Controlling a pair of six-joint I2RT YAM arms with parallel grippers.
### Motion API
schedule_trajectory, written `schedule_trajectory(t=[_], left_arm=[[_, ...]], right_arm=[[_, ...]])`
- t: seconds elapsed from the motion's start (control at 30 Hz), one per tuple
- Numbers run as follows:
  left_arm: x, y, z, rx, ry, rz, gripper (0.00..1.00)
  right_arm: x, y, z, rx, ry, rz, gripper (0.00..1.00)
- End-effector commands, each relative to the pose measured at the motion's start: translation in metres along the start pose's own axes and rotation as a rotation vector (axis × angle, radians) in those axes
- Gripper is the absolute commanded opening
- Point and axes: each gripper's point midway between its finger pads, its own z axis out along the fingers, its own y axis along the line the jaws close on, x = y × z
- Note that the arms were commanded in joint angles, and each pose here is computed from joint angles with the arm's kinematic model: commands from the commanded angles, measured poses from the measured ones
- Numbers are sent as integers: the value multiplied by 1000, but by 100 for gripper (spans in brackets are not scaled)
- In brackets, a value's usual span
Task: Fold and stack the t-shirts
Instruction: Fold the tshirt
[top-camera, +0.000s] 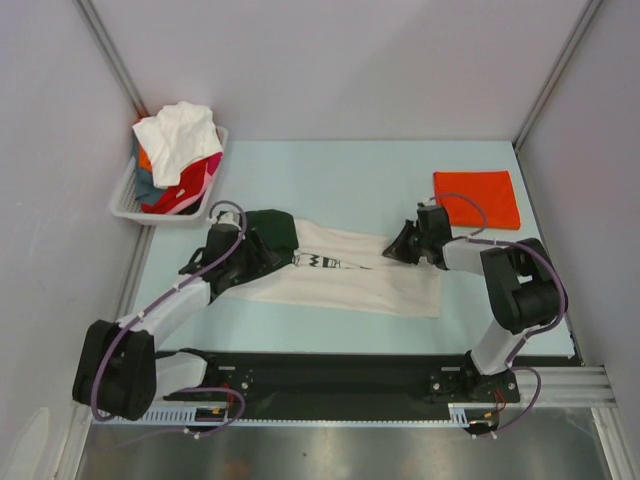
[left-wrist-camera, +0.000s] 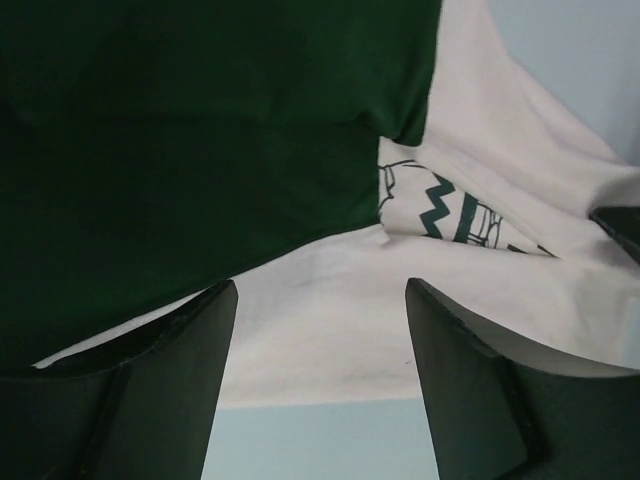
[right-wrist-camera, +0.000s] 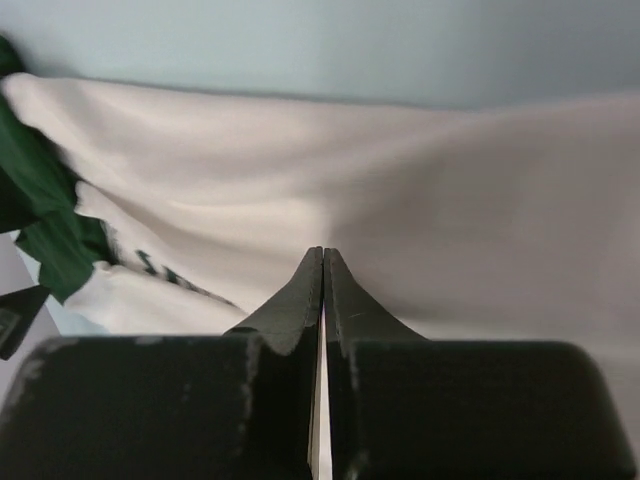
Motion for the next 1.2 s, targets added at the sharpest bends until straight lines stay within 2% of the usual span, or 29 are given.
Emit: schedule_trajectory(t=[0.0, 0.17, 0.27, 0.37, 0.47, 0.53, 0.63, 0.67, 0.77, 0.83, 0.9, 0.93, 1.0, 1.17], left_arm=[[-24, 7, -14, -23, -157, -53, 75], [-28, 34, -24, -118, -248, -104, 77], [-29, 51, -28, -183, -289, -142, 77], [-26, 69, -30, -245, -313, -176, 77], [-24, 81, -32, -294, -325, -190, 78], [-24, 96, -36, -362, -340, -212, 83], [-25, 113, -43, -447, -352, -239, 84], [-26, 117, -45, -466, -357, -250, 84], [-27, 126, -48, -486, -363, -278, 84], [-30, 130, -49, -487, -368, -302, 84], [-42, 127, -49, -463, -386, -312, 84], [-50, 120, -50, -441, -398, -310, 84], [-62, 115, -51, -426, -418, -302, 84], [-92, 90, -46, -341, -436, -279, 84]], right_arm=[[6, -24, -8, -12, -26, 75, 0], [10, -71, -20, 73, -44, 131, 0], [2, -89, -32, 72, -74, 165, 0], [-13, -102, -45, 156, -129, 139, 0], [-23, -99, -55, 177, -173, 116, 0], [-31, -92, -60, 179, -201, 91, 4], [-38, -69, -62, 177, -226, 12, 22], [-35, -56, -60, 171, -228, -34, 32], [-35, -7, -55, 99, -238, -145, 45], [-41, 32, -49, 7, -236, -200, 45], [-27, 65, -30, -101, -161, -232, 46], [-37, 93, -28, -169, -174, -240, 46], [-15, 114, -5, -243, -80, -262, 46], [-6, 185, 35, -427, 22, -259, 48]])
